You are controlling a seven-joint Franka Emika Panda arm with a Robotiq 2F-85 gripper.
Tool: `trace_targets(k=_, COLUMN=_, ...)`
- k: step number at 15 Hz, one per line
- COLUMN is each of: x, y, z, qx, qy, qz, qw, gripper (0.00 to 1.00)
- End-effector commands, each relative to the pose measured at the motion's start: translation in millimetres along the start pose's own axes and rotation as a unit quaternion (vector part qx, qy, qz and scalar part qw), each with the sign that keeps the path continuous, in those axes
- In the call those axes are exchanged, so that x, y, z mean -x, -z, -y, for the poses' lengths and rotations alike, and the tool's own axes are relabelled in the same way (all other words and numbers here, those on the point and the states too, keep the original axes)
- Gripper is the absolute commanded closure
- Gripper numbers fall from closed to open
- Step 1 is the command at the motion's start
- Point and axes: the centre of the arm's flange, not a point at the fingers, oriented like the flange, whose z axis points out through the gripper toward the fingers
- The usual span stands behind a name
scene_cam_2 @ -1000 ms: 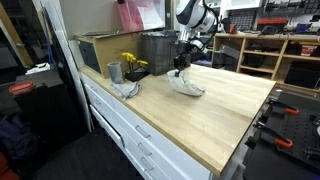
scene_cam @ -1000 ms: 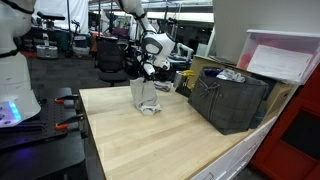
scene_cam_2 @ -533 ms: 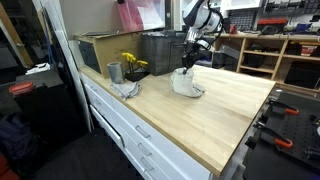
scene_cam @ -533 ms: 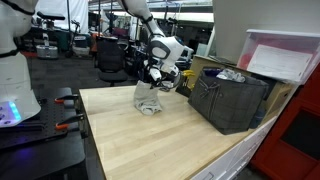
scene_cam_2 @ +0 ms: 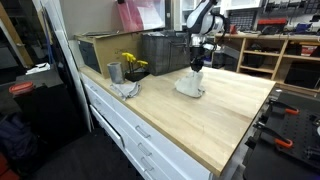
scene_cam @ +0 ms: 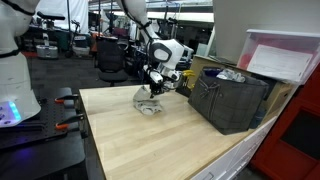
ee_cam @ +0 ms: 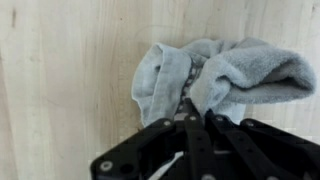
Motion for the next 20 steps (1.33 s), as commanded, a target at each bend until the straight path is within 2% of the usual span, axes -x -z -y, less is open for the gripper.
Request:
trace_targets(k=1, x=11, y=-14, z=-1, qx=0.056, qy=-0.008, qz=0.029, qw=0.998, gripper=0.67)
trace_targets(k=2, x=12, y=-16, z=1, qx=0.072, qy=-0.007, qz=0.034, qw=0.9968, gripper=0.62)
trace_targets(k=6, x=6, y=-11, z=16, qx=0.143, qy=0.008, qz=0.032, qw=0.9892, gripper=0.32)
trace_targets(k=8, x=-2, y=-5, z=31, qx=0.152, qy=0.019, qz=0.012, qw=0.9882, gripper=0.16)
trace_targets(k=10, x=-9, y=0, z=50, qx=0.143, qy=0.032, qz=-0.001, qw=0.9892, gripper=0.03)
trace_targets(k=11, x=-11, y=3, z=60, qx=0.132, qy=0.04, qz=-0.006, qw=0.9904, gripper=0.0)
trace_targets(k=15, x=-6, y=9, z=92, qx=0.102, qy=0.043, qz=0.002, qw=0.9939, gripper=0.0)
trace_targets(k=17, x=0, y=4, z=101, qx=0.084, qy=0.02, qz=0.008, qw=0.9963, gripper=0.0)
trace_targets(k=20, x=11, y=-11, z=105, qx=0.076, qy=-0.04, qz=0.016, qw=0.9962, gripper=0.0)
